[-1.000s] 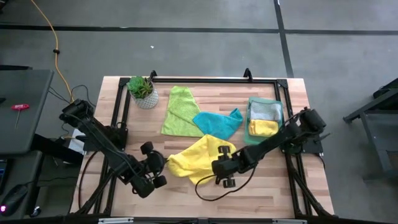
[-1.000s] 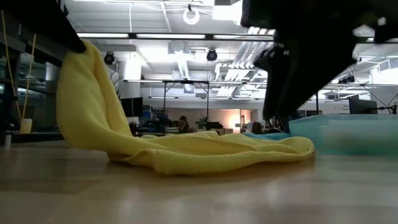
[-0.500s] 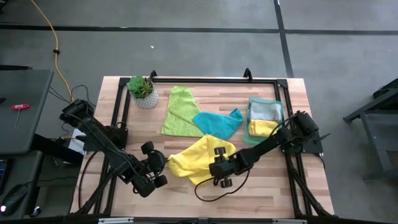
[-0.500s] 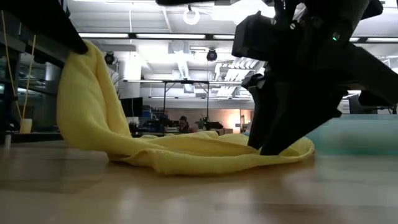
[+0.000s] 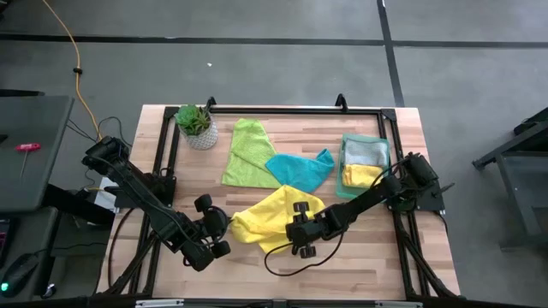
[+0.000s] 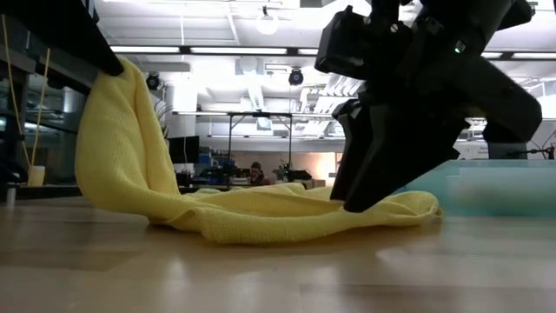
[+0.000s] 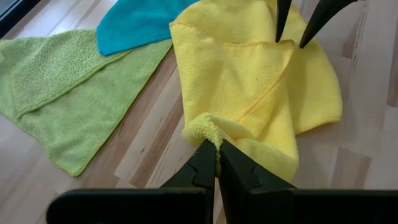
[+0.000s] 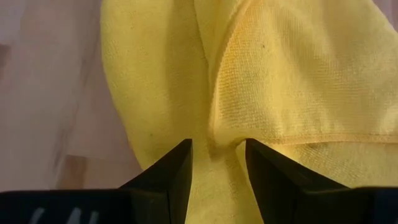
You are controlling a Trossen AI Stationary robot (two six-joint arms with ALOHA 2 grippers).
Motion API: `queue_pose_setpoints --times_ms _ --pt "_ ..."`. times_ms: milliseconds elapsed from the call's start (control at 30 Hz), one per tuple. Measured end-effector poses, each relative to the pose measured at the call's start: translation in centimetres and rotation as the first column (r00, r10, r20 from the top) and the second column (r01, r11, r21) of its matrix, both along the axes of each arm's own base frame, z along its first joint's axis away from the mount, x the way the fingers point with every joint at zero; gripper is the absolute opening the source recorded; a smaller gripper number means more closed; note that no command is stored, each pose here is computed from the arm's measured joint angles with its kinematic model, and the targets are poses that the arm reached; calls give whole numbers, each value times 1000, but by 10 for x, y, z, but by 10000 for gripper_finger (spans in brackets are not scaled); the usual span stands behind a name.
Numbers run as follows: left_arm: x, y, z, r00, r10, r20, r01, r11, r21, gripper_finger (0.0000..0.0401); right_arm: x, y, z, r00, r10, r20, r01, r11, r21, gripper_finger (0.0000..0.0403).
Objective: Fold microfiber towels
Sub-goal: Fold the yellow microfiber cloth
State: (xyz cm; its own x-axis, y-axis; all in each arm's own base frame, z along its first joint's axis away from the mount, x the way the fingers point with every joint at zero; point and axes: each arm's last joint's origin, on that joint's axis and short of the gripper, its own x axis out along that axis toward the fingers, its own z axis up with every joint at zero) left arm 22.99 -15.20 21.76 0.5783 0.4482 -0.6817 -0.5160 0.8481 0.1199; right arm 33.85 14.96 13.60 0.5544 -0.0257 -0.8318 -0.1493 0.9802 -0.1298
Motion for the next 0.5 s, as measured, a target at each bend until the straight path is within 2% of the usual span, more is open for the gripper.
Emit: queue_pose_setpoints --times_ms 300,500 --pt "0 0 0 1000 0 0 0 1000 0 1 0 -1 -6 999 53 -14 -54 995 -88 137" --pt "0 0 0 1000 0 0 0 1000 0 1 2 0 -14 998 68 -15 -69 987 -142 113"
